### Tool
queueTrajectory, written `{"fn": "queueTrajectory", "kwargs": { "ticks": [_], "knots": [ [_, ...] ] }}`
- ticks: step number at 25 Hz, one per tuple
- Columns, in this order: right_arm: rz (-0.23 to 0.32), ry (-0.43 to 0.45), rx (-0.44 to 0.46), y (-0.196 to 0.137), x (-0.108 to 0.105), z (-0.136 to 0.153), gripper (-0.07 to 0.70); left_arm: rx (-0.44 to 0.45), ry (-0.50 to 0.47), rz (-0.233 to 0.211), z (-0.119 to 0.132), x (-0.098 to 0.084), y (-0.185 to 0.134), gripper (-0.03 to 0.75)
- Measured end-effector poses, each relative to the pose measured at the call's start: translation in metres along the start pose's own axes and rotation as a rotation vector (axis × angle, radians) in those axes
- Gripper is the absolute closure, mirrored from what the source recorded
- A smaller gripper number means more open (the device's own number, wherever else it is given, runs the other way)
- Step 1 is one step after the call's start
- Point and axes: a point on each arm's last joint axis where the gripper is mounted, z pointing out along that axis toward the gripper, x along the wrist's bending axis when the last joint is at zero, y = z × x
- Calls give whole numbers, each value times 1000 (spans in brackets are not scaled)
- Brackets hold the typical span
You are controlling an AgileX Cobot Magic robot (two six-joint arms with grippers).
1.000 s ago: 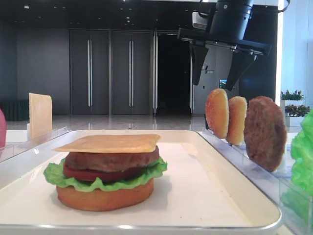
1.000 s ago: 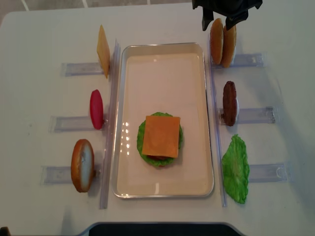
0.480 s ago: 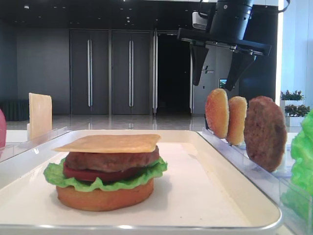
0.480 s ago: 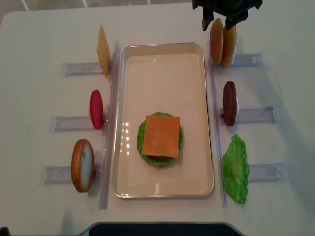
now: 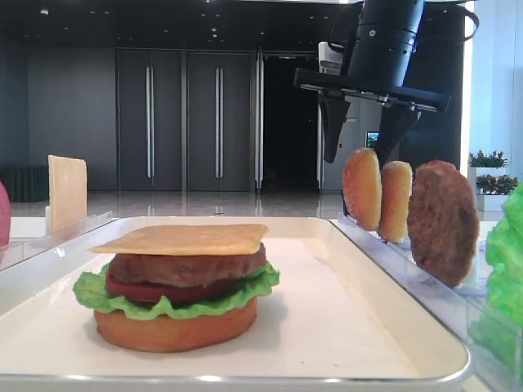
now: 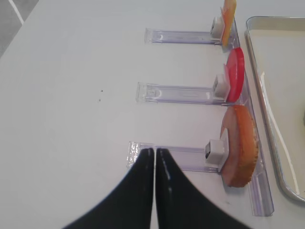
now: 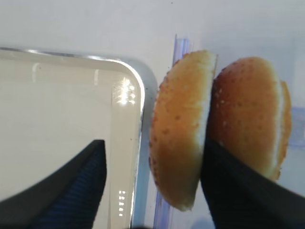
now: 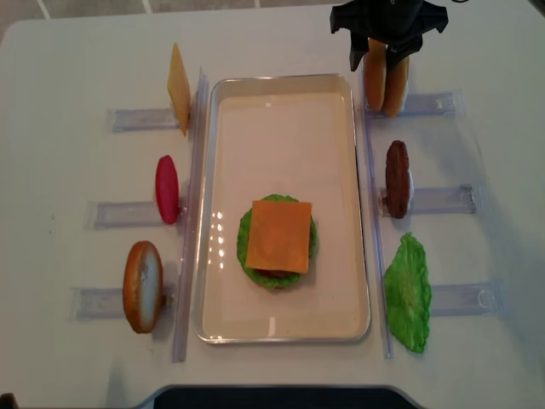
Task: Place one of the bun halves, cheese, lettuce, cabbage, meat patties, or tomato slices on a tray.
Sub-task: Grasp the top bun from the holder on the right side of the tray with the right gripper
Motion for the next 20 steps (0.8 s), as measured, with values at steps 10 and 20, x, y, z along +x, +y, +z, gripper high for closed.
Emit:
{"fn": "queueTrajectory", "kwargs": {
  "ticks": [10,20],
  "knots": [
    [-14,-23,-34,3,-2,0,369,0,0,0,0,0,0,715],
    [-35,-62,-36,3,-3,0,419,0,0,0,0,0,0,715]
  ]
}}
